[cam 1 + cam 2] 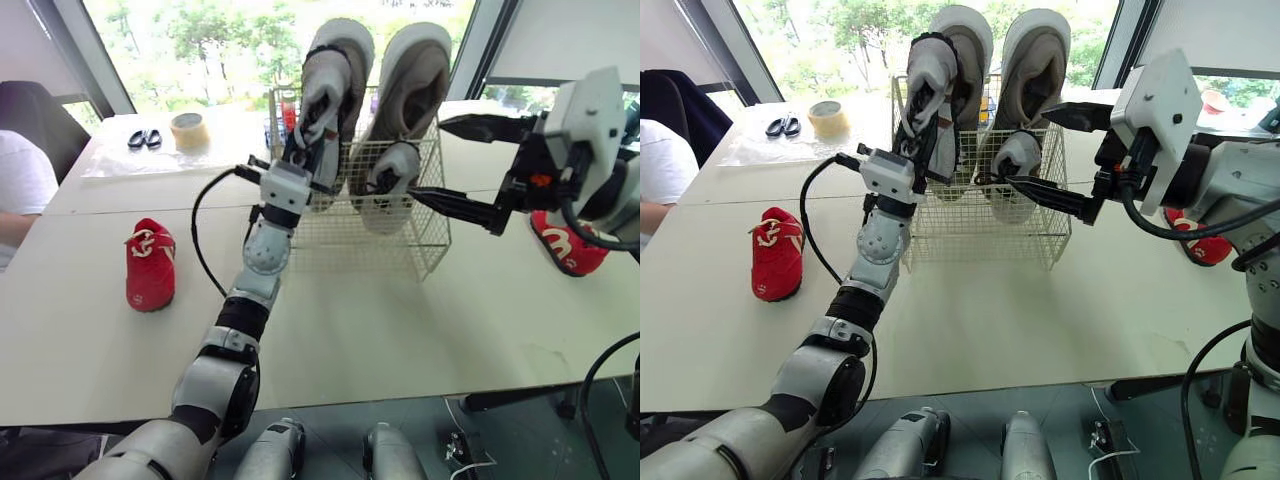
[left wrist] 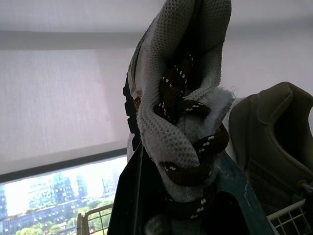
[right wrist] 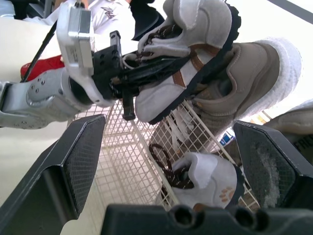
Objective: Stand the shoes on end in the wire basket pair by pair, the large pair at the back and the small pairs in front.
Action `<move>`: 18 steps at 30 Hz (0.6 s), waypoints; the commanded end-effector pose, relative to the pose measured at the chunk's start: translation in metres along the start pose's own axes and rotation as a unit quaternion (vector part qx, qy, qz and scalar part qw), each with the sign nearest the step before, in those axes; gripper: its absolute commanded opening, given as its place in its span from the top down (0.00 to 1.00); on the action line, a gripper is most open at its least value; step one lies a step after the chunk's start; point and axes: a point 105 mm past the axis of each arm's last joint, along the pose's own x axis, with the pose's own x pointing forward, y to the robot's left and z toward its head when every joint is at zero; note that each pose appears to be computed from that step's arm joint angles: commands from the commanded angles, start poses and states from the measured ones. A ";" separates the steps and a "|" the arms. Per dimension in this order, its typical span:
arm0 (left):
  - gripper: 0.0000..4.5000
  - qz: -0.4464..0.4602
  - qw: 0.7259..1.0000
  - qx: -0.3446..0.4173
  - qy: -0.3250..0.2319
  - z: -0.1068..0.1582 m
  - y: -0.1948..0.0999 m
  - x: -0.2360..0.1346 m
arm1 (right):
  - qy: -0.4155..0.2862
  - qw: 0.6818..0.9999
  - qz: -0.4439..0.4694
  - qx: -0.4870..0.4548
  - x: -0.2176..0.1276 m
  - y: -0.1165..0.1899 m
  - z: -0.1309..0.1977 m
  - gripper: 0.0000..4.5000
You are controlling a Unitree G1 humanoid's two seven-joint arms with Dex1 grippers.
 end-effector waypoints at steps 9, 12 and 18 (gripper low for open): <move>0.63 -0.004 0.998 0.033 0.057 -0.030 -0.010 -0.035 | -0.013 0.999 -0.002 -0.030 -0.006 0.001 0.016 0.00; 0.29 -0.005 0.997 0.028 0.070 -0.034 -0.012 -0.043 | -0.015 0.999 -0.002 -0.030 -0.005 0.001 0.017 0.00; 0.01 -0.013 0.995 -0.001 0.099 -0.043 -0.016 -0.056 | -0.017 0.999 0.001 -0.030 -0.001 0.001 0.016 0.00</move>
